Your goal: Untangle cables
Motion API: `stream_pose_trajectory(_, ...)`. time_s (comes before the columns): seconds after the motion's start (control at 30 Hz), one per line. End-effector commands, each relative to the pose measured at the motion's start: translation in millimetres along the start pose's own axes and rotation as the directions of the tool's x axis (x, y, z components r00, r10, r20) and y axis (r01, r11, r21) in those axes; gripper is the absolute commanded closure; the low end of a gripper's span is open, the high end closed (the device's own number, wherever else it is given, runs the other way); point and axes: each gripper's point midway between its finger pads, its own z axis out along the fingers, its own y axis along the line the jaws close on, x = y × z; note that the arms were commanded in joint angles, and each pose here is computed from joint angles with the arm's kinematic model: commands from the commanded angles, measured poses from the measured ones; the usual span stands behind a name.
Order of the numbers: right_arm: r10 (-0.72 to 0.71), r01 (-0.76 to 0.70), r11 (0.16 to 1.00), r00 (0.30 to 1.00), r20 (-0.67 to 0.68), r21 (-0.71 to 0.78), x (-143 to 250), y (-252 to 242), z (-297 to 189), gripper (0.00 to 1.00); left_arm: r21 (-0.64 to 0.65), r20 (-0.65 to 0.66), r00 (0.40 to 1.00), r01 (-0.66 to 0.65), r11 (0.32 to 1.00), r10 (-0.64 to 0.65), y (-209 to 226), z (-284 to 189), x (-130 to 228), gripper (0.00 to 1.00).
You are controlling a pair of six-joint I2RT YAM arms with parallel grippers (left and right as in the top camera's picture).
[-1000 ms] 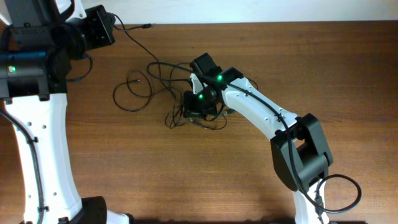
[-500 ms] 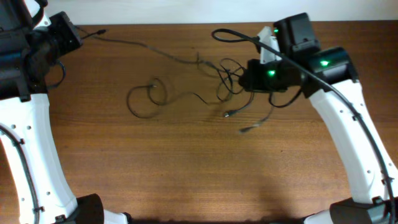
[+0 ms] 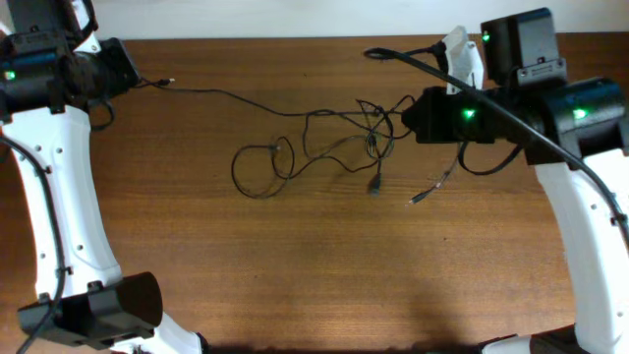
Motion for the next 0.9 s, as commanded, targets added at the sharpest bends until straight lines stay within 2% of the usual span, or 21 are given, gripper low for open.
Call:
stream_pose_trajectory(0.0, -0.024, 0.022, 1.000, 0.996, 0.082, 0.019, -11.3, 0.2, -28.8, 0.96, 0.089, -0.051, 0.987, -0.149, 0.985, 0.154, -12.9, 22.3, 6.3, 1.00)
stream_pose_trajectory(0.07, -0.022, 0.021, 1.000, 0.995, 0.098, 0.008, -14.6, 2.1, -35.8, 0.96, 0.190, -0.059, 0.972, -0.214, 0.958, 0.228, -28.8, 30.0, 11.5, 1.00)
stream_pose_trajectory(0.13, -0.030, 0.031, 1.000, 0.993, 0.114, -0.005, -17.3, 7.3, -41.8, 0.96, 0.334, -0.037, 0.941, -0.304, 0.892, 0.335, -51.6, 35.7, 18.3, 1.00)
stream_pose_trajectory(0.17, -0.028, 0.029, 1.000, 0.993, 0.112, -0.005, -16.6, 7.3, -41.8, 0.96, 0.433, -0.008, 0.921, -0.348, 0.832, 0.389, -69.5, 35.0, 23.7, 0.97)
stream_pose_trajectory(0.23, -0.024, 0.024, 1.000, 0.995, 0.097, -0.003, -14.2, 6.4, -39.6, 0.96, 0.523, 0.031, 0.895, -0.394, 0.756, 0.445, -90.3, 32.6, 31.0, 0.90)
stream_pose_trajectory(0.27, -0.020, 0.021, 1.000, 0.996, 0.089, -0.001, -13.0, 5.5, -38.5, 0.96, 0.539, 0.034, 0.889, -0.401, 0.741, 0.456, -96.9, 33.1, 34.0, 0.87)
stream_pose_trajectory(0.33, -0.018, 0.018, 1.000, 0.996, 0.084, 0.000, -12.8, 4.7, -36.7, 0.96, 0.558, 0.031, 0.877, -0.414, 0.719, 0.480, -111.5, 34.8, 41.3, 0.69)
stream_pose_trajectory(0.4, -0.017, 0.017, 1.000, 0.996, 0.082, 0.000, -12.7, 4.4, -36.3, 0.96, 0.564, 0.041, 0.856, -0.446, 0.695, 0.515, -124.3, 34.2, 47.6, 0.44)
stream_pose_trajectory(0.5, -0.015, 0.015, 1.000, 0.997, 0.077, 0.001, -11.9, 3.7, -35.1, 0.96, 0.580, 0.047, 0.847, -0.455, 0.676, 0.529, -134.9, 31.8, 52.3, 0.23)
stream_pose_trajectory(0.57, -0.012, 0.012, 1.000, 0.997, 0.070, 0.003, -12.2, 2.5, -32.5, 0.96, 0.642, 0.070, 0.837, -0.454, 0.617, 0.543, -158.4, 22.1, 62.0, 0.12)
stream_pose_trajectory(0.67, 0.001, -0.001, 1.000, 0.999, 0.043, 0.008, -10.7, -1.5, -24.5, 0.96, 0.690, 0.099, 0.802, -0.482, 0.540, 0.589, -191.0, 11.4, 80.3, 0.14)
stream_pose_trajectory(0.77, 0.002, -0.003, 1.000, 0.999, 0.039, 0.010, -11.3, -2.4, -22.4, 0.96, 0.796, 0.193, 0.738, -0.503, 0.337, 0.647, -232.0, -9.4, 110.2, 0.17)
stream_pose_trajectory(0.8, 0.002, -0.003, 1.000, 0.999, 0.040, 0.010, -11.4, -2.5, -22.6, 0.96, 0.816, 0.215, 0.719, -0.504, 0.284, 0.661, -240.2, -14.6, 119.3, 0.20)
stream_pose_trajectory(0.87, 0.002, -0.002, 1.000, 0.999, 0.039, 0.010, -11.3, -2.5, -22.4, 0.96, 0.836, 0.253, 0.665, -0.516, 0.187, 0.703, -253.1, -23.1, 140.9, 0.21)
